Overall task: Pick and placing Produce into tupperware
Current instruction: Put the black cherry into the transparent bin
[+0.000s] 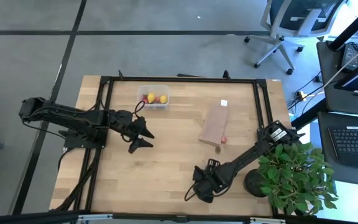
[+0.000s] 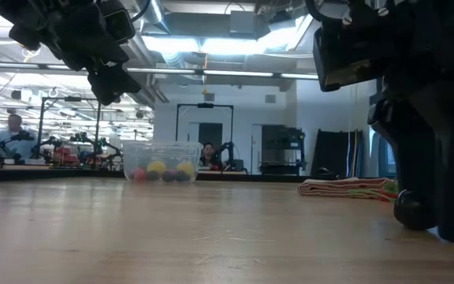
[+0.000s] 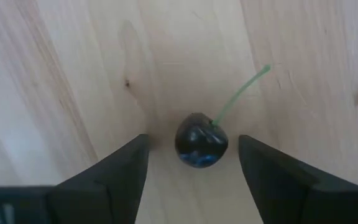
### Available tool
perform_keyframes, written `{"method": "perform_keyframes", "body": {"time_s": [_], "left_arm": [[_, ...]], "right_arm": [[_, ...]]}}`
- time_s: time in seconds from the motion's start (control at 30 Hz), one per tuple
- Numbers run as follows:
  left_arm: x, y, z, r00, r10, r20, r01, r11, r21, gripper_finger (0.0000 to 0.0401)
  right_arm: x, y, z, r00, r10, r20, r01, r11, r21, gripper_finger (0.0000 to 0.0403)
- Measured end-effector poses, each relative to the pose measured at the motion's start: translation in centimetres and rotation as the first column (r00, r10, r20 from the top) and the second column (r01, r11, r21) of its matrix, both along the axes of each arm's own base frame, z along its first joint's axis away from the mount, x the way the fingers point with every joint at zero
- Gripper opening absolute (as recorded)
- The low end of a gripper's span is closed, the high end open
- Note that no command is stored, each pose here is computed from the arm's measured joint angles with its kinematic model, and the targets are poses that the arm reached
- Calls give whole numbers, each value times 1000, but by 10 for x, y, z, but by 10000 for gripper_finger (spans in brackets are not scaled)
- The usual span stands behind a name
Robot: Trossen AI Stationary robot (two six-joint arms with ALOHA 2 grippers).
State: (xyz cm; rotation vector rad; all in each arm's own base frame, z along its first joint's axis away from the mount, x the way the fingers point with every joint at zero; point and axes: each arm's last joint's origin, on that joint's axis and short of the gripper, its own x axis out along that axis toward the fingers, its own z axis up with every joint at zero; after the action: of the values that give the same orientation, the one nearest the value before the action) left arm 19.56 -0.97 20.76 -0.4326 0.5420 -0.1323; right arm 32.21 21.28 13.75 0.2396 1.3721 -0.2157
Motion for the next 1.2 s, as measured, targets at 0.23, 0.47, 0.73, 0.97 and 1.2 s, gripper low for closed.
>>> {"method": "perform_keyframes", "body": {"time_s": [0.23, 0.47, 0.73, 0.97, 1.2], "left_arm": [[0, 0, 0, 1000, 1, 0, -1, 1000, 1, 227], [0, 0, 0, 1000, 1, 0, -1, 1000, 1, 227], [0, 0, 0, 1000, 2, 0, -2, 1000, 2, 227], [0, 0, 0, 1000, -1, 2, 1, 1000, 9, 227], [0, 0, 0, 1000, 0, 2, 0, 1000, 10, 227]], "right_arm": [[0, 0, 0, 1000, -1, 3, 1, 1000, -6, 199], [1, -1, 0, 1000, -6, 12, 6, 1000, -16, 169], [4, -7, -1, 1000, -21, 10, 21, 1000, -15, 149], [6, -9, 0, 1000, -25, 11, 25, 1000, -16, 124], [6, -9, -1, 1000, -26, 13, 26, 999, -20, 113]]}}
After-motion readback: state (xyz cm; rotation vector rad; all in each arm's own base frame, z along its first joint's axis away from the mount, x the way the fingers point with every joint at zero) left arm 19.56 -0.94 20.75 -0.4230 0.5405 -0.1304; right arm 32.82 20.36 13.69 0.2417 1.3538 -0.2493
